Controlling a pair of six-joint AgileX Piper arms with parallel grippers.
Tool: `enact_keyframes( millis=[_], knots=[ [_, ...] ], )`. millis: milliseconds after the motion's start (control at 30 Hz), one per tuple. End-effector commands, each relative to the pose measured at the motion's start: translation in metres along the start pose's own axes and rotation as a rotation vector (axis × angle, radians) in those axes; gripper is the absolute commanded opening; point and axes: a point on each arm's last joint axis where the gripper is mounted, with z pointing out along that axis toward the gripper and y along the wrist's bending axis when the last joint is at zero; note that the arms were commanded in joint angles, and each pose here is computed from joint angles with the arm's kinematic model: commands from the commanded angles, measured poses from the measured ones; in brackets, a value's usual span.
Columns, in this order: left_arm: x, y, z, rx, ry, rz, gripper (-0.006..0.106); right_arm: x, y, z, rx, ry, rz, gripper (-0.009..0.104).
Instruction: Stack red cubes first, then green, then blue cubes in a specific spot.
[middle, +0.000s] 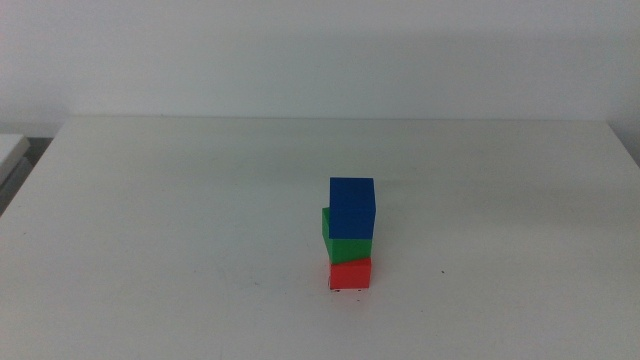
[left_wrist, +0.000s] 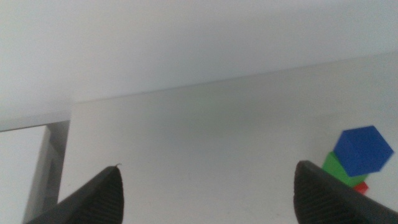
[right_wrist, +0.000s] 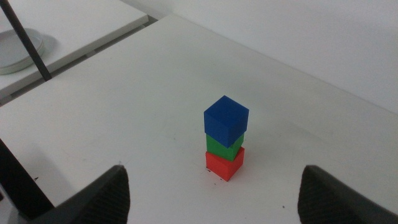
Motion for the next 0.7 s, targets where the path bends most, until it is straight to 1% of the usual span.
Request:
enact_keyframes(
  millis=[0,67,200,533,567,600,667],
  knots=[
    [0.009,0.001,-0.001,-0.017,-0.053,-0.021,0.094,0.0,0.0,-0.001,0.0,-0.007,0.003,0.093],
    [0.017,0.001,-0.001,-0.026,-0.05,-0.055,0.094,0.0,0.0,-0.001,-0.002,-0.007,0.004,0.093],
    [0.021,-0.005,0.0,0.037,-0.049,-0.12,0.094,0.0,0.0,-0.001,-0.004,-0.007,0.005,0.093],
    [0.02,-0.005,0.0,0.036,-0.059,-0.121,0.094,0.0,0.001,-0.001,-0.009,-0.006,0.009,0.093],
    [0.022,-0.002,0.002,0.003,-0.051,-0.106,0.094,0.001,-0.001,0.002,0.01,0.0,-0.003,0.093],
    [0.024,-0.001,0.005,-0.006,-0.048,-0.105,0.094,0.002,-0.001,0.005,0.01,-0.01,-0.003,0.093],
    [0.028,0.002,0.01,-0.032,-0.086,-0.103,0.094,0.003,-0.003,0.013,0.029,-0.079,-0.009,0.093]
  ],
)
